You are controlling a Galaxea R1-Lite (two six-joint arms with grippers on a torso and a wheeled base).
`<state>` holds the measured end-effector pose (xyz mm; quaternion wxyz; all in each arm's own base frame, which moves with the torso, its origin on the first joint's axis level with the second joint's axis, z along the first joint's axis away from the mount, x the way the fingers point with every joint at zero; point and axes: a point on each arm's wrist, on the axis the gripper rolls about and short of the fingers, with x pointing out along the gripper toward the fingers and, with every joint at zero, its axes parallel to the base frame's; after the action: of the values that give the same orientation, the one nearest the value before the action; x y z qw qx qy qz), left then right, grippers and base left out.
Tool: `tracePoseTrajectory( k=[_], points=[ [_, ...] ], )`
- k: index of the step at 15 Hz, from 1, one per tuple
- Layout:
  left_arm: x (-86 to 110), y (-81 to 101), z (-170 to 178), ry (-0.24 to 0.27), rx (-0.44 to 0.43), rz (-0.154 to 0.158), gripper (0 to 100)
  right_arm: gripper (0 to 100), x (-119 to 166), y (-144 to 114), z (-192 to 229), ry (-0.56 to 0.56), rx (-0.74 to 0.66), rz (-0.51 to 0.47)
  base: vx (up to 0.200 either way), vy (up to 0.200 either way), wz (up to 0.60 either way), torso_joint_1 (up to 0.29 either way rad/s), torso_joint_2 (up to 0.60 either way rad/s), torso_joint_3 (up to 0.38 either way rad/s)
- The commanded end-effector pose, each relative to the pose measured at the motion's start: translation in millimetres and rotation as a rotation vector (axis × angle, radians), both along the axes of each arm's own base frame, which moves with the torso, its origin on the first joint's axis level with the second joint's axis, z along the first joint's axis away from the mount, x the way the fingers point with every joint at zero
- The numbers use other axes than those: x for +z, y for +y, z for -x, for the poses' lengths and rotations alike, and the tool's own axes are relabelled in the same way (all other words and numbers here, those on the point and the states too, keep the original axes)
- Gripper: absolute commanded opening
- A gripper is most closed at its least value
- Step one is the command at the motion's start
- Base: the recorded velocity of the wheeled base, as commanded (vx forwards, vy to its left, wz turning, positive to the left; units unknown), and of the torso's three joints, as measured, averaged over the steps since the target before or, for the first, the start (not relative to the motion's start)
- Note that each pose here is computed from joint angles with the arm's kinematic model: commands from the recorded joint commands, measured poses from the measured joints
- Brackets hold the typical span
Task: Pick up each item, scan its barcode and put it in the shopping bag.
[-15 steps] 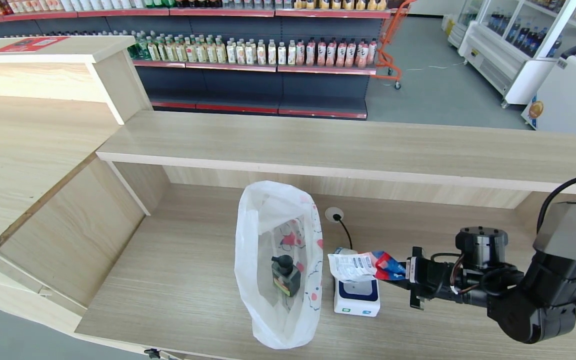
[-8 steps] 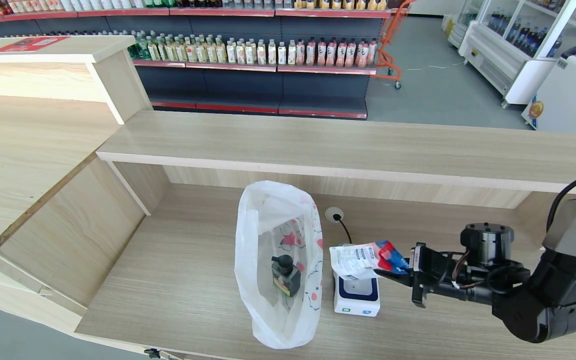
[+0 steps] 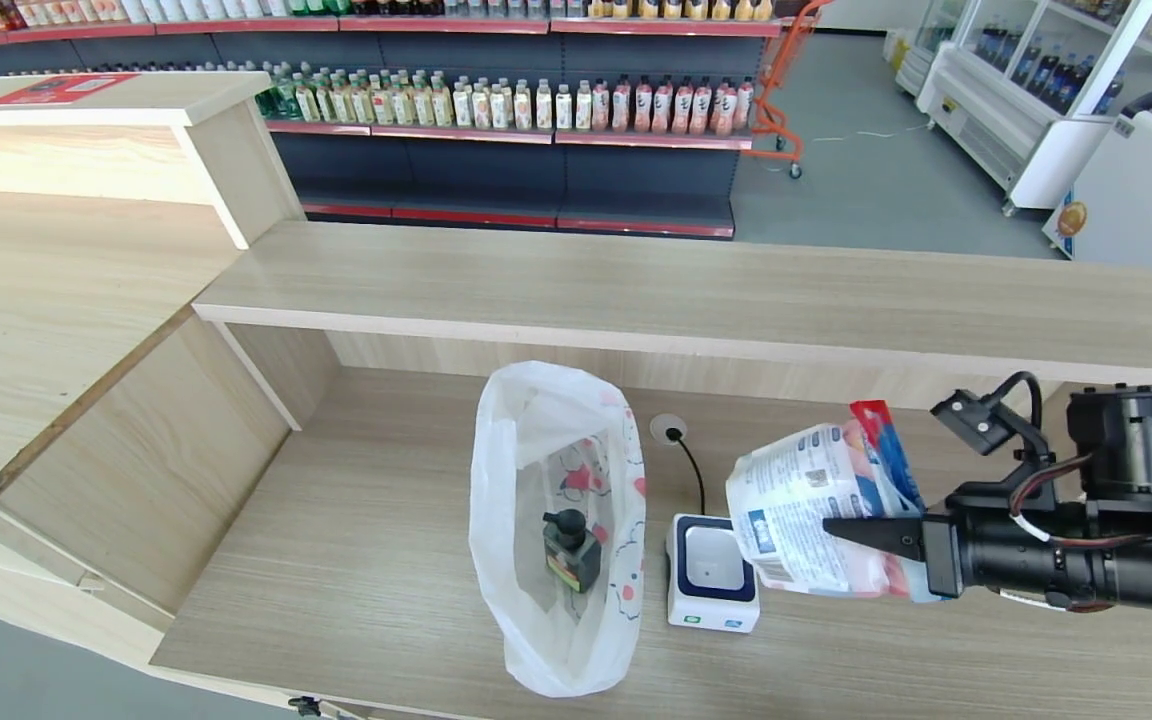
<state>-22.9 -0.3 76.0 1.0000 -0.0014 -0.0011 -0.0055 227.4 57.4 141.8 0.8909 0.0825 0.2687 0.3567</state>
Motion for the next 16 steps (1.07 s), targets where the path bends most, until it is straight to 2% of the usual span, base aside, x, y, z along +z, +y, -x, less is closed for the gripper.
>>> tracePoseTrajectory(
  k=[1,9,13,16],
  points=[
    [0.0,0.0,0,-0.001,0.000,0.000,100,0,31,8,19,-0.052,-0.004,-0.076,0.000,0.000,0.00,0.000,0.00,0.000],
    [-0.1,0.0,0,0.000,0.002,-0.012,100,0,35,15,7,-0.024,-0.013,-0.110,0.000,0.000,0.00,0.000,0.00,0.000],
    [-0.1,0.0,0,0.001,0.002,-0.007,100,0,44,30,-9,0.010,-0.007,-0.163,0.000,0.200,0.00,0.001,0.00,0.002],
    [-0.1,0.0,0,0.001,0.002,-0.003,100,0,35,47,-29,0.032,-0.030,-0.132,0.000,0.000,0.00,0.000,0.00,0.000]
  ],
)
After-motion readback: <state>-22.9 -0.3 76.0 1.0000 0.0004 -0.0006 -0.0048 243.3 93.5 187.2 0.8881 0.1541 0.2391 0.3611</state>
